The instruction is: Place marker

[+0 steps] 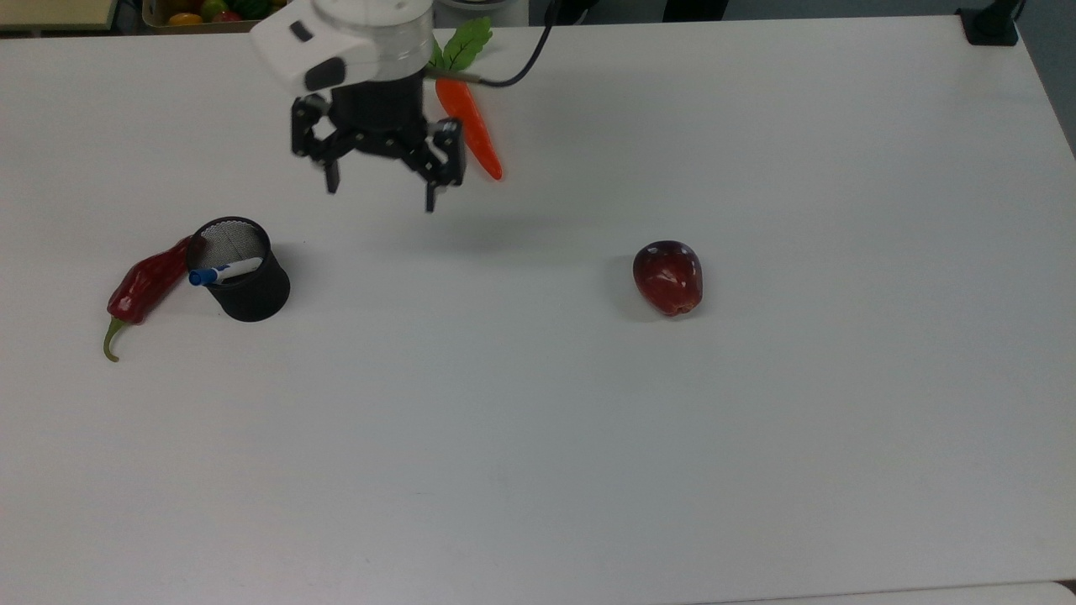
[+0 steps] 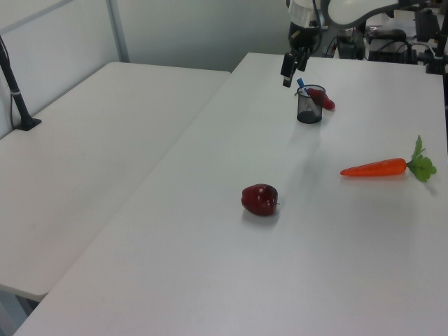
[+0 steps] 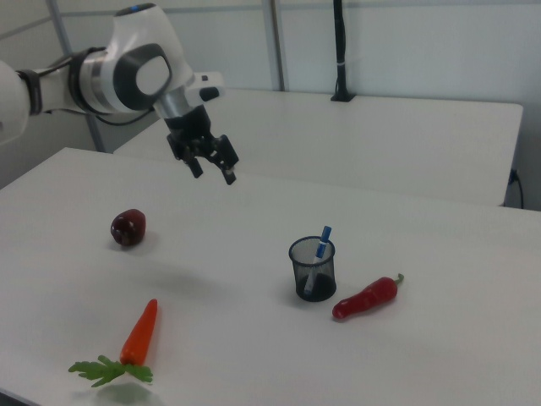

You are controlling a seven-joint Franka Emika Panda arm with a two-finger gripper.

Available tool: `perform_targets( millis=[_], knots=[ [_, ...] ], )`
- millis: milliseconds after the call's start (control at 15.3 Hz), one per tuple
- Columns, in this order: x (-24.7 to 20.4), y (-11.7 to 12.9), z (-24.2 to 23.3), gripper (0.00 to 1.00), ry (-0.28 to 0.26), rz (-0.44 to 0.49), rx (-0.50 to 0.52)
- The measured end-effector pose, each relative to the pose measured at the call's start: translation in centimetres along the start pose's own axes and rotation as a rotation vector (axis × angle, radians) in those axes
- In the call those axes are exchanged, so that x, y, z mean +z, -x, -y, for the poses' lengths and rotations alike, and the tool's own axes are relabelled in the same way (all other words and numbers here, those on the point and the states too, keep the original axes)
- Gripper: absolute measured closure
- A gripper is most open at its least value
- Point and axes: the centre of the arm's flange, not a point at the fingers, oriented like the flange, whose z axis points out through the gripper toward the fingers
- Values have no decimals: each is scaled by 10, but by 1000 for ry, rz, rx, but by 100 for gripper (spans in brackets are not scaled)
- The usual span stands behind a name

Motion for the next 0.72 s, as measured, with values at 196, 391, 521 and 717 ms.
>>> perform_targets(
  millis=[196, 391, 521, 717],
  knots=[
    [-26, 21, 22, 0, 12, 87, -38],
    [-59, 40, 28, 0, -28, 134, -35],
    [-82, 53, 22, 0, -52, 166, -29],
    [-103, 67, 15, 0, -57, 193, -38]
  ],
)
